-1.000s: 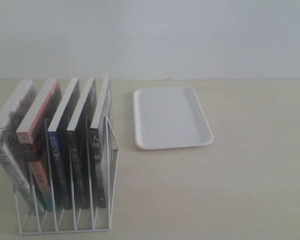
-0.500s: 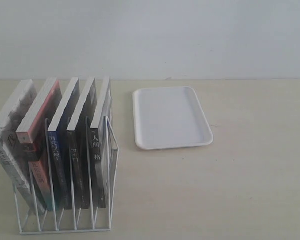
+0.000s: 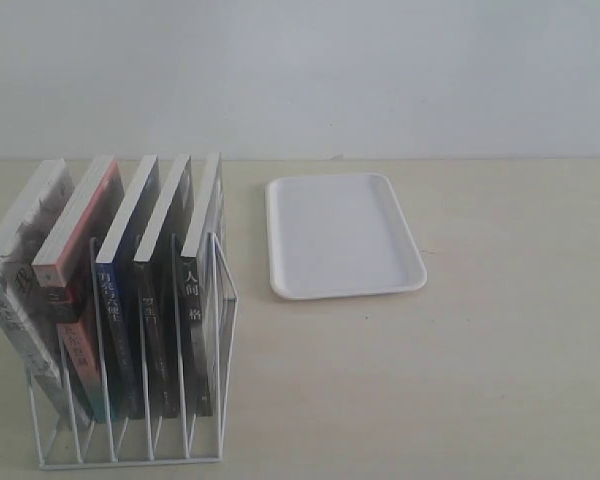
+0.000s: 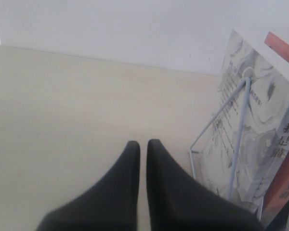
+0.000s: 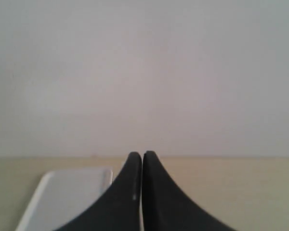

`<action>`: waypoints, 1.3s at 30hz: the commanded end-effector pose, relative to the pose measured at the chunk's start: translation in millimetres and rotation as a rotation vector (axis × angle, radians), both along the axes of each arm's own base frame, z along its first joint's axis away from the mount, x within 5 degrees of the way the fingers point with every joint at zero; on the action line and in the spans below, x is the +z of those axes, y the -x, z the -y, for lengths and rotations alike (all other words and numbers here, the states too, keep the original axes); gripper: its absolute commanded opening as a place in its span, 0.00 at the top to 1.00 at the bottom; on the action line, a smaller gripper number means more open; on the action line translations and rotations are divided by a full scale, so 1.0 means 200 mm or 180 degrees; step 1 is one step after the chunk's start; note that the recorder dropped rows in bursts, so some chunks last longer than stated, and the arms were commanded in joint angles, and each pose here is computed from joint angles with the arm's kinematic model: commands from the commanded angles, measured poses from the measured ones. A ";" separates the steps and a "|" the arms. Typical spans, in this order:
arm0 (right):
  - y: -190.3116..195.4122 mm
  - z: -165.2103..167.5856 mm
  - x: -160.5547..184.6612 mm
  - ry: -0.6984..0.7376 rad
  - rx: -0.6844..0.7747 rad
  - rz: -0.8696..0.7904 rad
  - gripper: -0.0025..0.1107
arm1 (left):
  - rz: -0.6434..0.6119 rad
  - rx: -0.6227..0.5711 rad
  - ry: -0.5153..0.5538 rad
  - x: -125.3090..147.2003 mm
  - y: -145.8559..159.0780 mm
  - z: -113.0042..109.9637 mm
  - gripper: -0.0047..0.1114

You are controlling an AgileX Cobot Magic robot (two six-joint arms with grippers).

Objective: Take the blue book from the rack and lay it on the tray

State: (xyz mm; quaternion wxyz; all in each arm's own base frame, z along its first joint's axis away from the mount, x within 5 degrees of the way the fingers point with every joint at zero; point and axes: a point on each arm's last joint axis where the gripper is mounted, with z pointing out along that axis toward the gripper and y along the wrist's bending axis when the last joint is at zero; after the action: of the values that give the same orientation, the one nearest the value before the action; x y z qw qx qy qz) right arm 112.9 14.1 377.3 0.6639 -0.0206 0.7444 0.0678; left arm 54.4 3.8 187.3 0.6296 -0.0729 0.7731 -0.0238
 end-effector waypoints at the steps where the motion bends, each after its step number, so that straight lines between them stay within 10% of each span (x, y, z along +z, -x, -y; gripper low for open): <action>1: -0.10 -0.03 0.01 0.0134 0.0137 -0.1062 0.98 | -0.0002 0.0008 -0.0027 0.00 0.00 0.00 0.92; 12: -0.23 -0.17 -0.17 -0.0047 0.0959 -0.2959 0.98 | -0.0002 0.0008 -0.0027 0.00 0.00 0.00 0.92; 23: -0.20 -0.46 -0.12 -0.0164 0.1554 -0.2495 0.98 | -0.0002 0.0008 -0.0027 0.00 0.00 0.00 0.92; 35: -0.18 -0.86 -0.31 0.0718 0.1823 -0.2750 0.97 | -0.0002 0.0008 -0.0027 0.00 0.00 0.00 0.92; 39: -0.24 -0.95 -0.26 0.0818 0.1607 -0.2934 0.85 | -0.0002 0.0008 -0.0027 0.00 0.00 0.00 0.92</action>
State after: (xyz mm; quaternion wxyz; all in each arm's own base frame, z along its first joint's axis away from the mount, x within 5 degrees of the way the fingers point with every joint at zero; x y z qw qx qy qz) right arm 151.7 195.3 316.0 0.2221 -0.2597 0.9270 0.1544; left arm 54.4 3.8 187.3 0.6296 -0.0729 0.7731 -0.0238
